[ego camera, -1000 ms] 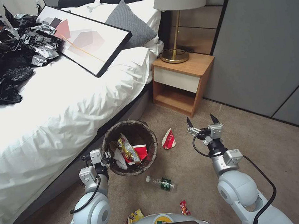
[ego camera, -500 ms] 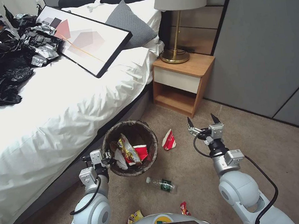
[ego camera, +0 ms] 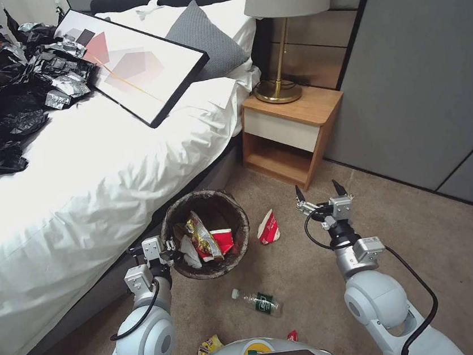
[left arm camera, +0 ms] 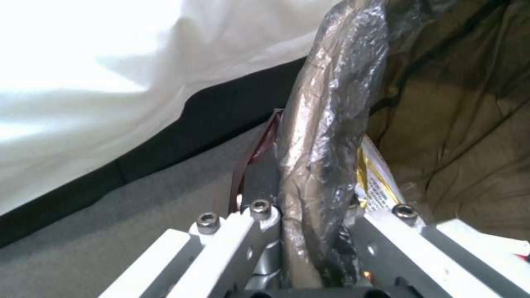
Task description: Pick up the trash bin, then pick up the garbage from the floor and place it into the trash bin.
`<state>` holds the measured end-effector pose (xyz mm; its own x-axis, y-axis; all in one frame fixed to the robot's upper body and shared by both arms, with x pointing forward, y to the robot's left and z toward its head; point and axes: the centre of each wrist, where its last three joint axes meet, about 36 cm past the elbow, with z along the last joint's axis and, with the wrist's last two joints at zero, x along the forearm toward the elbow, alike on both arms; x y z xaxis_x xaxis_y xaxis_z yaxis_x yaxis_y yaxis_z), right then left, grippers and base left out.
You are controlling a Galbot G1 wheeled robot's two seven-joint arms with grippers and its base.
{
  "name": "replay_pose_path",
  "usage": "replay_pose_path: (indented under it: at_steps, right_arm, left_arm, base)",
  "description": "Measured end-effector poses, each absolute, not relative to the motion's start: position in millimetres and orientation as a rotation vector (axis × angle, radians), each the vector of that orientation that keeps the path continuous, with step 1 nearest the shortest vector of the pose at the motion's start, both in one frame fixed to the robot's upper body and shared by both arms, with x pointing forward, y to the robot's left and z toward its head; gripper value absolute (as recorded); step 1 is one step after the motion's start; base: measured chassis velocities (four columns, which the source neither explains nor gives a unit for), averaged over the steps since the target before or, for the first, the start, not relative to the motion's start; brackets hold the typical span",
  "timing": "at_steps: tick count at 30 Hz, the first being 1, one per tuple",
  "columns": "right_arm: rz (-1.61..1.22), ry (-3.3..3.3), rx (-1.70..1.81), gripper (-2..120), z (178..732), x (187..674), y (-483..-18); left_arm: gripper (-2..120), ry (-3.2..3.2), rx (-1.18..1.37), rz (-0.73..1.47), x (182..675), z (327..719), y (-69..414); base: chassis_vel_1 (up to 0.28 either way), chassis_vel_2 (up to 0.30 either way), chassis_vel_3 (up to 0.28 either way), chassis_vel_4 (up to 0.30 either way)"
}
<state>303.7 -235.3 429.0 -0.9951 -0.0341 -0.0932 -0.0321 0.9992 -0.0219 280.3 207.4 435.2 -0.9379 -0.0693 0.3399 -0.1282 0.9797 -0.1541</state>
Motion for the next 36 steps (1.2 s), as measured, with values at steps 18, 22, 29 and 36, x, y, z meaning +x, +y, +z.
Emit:
replay_pose_path:
  at_steps: [18, 22, 29, 36]
  right_arm:
    - [-0.063, 3.04, -0.056, 100, 421.9, 311.6, -236.8]
    - [-0.076, 3.05, -0.072, 100, 420.2, 315.5, -238.9]
    - [-0.007, 3.182, -0.148, 100, 413.0, 333.1, -246.7]
    - [0.011, 3.357, -0.231, 100, 390.1, 359.5, -254.9]
  left_arm:
    - [4, -2.792, 0.153, 0.249, 284.5, 434.5, 209.2]
    - [4, -2.79, 0.156, 0.25, 284.9, 433.7, 209.3]
    - [4, -2.788, 0.162, 0.248, 284.8, 433.5, 209.9]
    - [4, -2.792, 0.167, 0.242, 282.8, 436.0, 212.8]
  base:
    - [-0.003, 0.003, 0.002, -0.003]
    - [0.0, 0.0, 0.0, 0.0]
    - [0.0, 0.0, 0.0, 0.0]
    - [0.0, 0.0, 0.0, 0.0]
